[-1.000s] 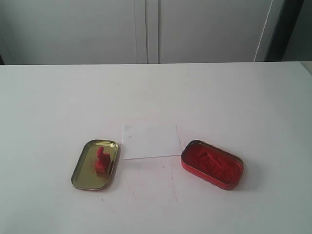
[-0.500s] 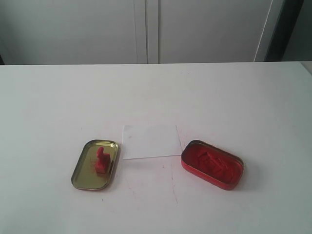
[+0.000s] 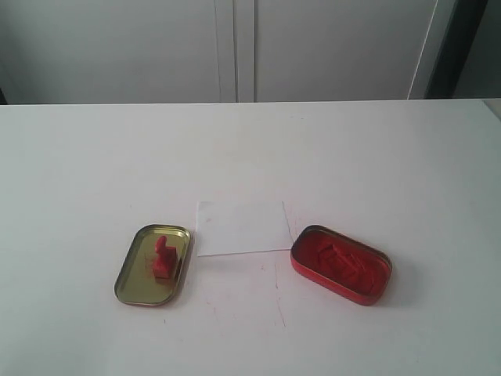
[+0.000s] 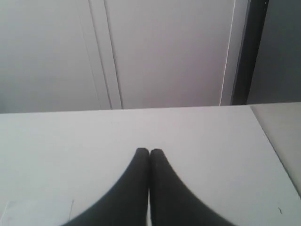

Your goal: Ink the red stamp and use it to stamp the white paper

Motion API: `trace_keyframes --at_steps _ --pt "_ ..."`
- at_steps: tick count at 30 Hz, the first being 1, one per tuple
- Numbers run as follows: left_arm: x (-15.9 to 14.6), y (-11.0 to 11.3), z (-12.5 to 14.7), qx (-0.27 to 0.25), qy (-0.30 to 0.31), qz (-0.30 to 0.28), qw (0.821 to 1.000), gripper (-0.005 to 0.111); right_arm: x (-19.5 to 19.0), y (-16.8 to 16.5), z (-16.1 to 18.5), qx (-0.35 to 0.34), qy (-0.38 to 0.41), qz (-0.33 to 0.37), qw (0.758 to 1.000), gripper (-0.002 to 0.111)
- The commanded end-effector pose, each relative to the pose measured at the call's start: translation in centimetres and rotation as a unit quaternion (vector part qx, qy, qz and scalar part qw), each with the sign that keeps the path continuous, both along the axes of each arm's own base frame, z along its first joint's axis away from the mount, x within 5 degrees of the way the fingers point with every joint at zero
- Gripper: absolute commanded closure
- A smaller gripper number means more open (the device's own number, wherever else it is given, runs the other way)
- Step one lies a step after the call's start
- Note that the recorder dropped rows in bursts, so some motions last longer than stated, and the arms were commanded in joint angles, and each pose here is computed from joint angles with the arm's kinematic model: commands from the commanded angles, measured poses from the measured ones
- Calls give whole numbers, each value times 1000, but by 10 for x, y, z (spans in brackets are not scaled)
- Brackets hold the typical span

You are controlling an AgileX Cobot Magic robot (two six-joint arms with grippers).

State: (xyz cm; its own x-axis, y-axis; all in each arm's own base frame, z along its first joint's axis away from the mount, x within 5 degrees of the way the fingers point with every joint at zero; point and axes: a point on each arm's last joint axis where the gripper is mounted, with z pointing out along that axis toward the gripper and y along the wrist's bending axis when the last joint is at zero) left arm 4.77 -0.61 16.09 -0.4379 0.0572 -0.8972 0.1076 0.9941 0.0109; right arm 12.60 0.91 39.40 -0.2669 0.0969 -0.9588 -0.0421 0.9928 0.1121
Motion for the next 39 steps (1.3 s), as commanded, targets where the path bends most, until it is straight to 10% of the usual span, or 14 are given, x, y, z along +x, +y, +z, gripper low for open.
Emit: trace_keyframes --at_steps 1,39 --pt "-1 0 -4 0 11 0 1000 107 22 2 0 -2 57 2 998 108" --pt "-1 0 -4 0 11 0 1000 107 124 12 -92 -8 340 6 940 108"
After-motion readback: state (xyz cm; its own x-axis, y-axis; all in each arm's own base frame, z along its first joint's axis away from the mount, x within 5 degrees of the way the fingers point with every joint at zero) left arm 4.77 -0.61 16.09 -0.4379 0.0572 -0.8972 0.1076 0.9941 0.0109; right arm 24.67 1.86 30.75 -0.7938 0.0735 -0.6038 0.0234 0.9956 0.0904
